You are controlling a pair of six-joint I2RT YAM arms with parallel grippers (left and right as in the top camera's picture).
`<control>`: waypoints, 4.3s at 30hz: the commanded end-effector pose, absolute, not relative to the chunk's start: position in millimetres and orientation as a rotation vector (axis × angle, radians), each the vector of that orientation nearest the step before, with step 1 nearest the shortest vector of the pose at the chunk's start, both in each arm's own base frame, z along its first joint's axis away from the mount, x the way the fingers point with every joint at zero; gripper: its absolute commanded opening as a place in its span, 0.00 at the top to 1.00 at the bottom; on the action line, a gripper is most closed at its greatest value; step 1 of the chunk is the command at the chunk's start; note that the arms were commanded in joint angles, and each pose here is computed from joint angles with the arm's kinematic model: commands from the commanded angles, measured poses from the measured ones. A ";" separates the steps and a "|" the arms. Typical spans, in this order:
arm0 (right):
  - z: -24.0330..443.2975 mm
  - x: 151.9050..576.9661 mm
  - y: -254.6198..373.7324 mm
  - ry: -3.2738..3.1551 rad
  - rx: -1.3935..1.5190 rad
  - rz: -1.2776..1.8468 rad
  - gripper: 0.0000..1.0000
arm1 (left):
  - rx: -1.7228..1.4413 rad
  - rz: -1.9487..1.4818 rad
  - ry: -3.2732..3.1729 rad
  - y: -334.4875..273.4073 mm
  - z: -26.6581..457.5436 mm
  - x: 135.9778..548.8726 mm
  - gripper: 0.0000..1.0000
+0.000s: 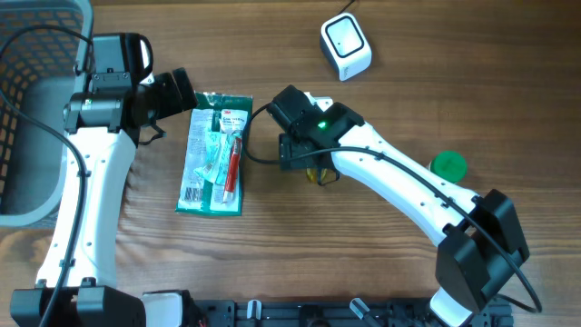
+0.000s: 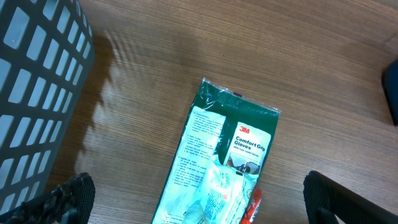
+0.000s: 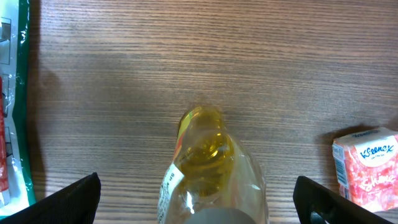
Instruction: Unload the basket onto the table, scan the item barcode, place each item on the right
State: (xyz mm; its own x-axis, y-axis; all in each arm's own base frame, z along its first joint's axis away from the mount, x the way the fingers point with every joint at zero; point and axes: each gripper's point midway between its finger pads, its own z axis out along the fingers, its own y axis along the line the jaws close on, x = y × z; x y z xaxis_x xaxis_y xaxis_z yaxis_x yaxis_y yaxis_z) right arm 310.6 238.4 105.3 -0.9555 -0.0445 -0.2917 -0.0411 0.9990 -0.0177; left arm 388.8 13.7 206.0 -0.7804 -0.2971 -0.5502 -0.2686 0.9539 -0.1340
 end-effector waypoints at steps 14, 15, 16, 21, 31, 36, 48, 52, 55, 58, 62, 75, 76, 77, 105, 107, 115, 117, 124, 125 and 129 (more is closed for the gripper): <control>219.1 319.4 220.7 2.674 -0.032 0.253 0.00 | -0.410 -0.075 2.484 14.5 214.6 391.0 0.00; 214.8 316.9 221.4 2.693 -0.037 0.254 0.00 | -0.410 -0.075 2.484 14.5 214.6 391.0 0.00; 210.8 315.2 222.3 2.707 -0.042 0.257 0.00 | -0.410 -0.075 2.484 14.5 214.6 391.0 0.00; 174.7 309.1 224.5 2.799 -0.016 0.236 0.00 | -0.410 -0.075 2.484 14.5 214.6 391.0 0.00; 114.6 311.1 229.0 2.885 -0.023 0.161 0.00 | -0.410 -0.075 2.484 14.5 214.6 391.0 0.00; 107.9 313.5 230.9 2.889 -0.023 0.157 0.01 | -0.410 -0.075 2.484 14.5 214.6 391.0 0.00; 99.8 302.8 226.5 2.937 0.029 0.147 0.26 | -0.410 -0.075 2.484 14.5 214.6 391.0 0.00; 96.0 301.3 225.3 2.942 0.043 0.143 0.26 | -0.410 -0.075 2.484 14.5 214.6 391.0 0.00; 96.6 303.4 227.0 2.933 0.043 0.153 0.27 | -0.410 -0.075 2.484 14.5 214.6 391.0 0.00; 96.8 304.2 227.5 2.930 0.044 0.156 0.33 | -0.410 -0.075 2.484 14.5 214.6 391.0 0.00; 96.4 302.8 226.6 2.936 0.043 0.150 0.42 | -0.410 -0.075 2.484 14.5 214.6 391.0 0.00; 94.5 299.8 224.2 2.949 0.074 0.140 0.36 | -0.410 -0.075 2.484 14.5 214.6 391.0 0.00; 94.4 299.6 224.0 2.949 0.073 0.139 0.36 | -0.410 -0.075 2.484 14.5 214.6 391.0 0.00; 94.3 299.4 223.9 2.950 0.073 0.138 0.36 | -0.410 -0.075 2.484 14.5 214.6 391.0 0.00; 227.1 302.6 207.3 2.620 -0.324 1.314 0.58 | -0.410 -0.075 2.484 14.5 214.6 391.0 0.00; 240.8 299.1 204.3 2.533 -0.389 1.440 0.58 | -0.410 -0.075 2.484 14.5 214.6 391.0 0.00; 269.1 279.2 196.1 2.328 -0.526 1.684 0.60 | -0.410 -0.075 2.484 14.5 214.6 391.0 0.00; 267.1 274.1 196.1 2.334 -0.543 1.689 0.60 | -0.410 -0.075 2.484 14.5 214.6 391.0 0.00; 243.8 261.9 195.0 2.379 -0.519 1.730 0.61 | -0.410 -0.075 2.484 14.5 214.6 391.0 0.00; 240.4 260.0 195.3 2.375 -0.519 1.745 0.60 | -0.409 -0.075 2.484 14.5 214.6 391.0 0.00; 237.0 255.0 199.3 2.298 -0.482 1.881 0.60 | -0.410 -0.075 2.484 14.5 214.6 391.0 0.00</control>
State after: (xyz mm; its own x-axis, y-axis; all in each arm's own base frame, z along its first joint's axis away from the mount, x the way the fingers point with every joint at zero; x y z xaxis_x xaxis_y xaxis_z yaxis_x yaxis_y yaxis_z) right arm 263.0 192.8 218.8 -0.9460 -0.1862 -0.2652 -0.3136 0.3194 0.8942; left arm 388.8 13.7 206.0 -0.7804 -0.2971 -0.5502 -0.2686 0.9539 -0.1340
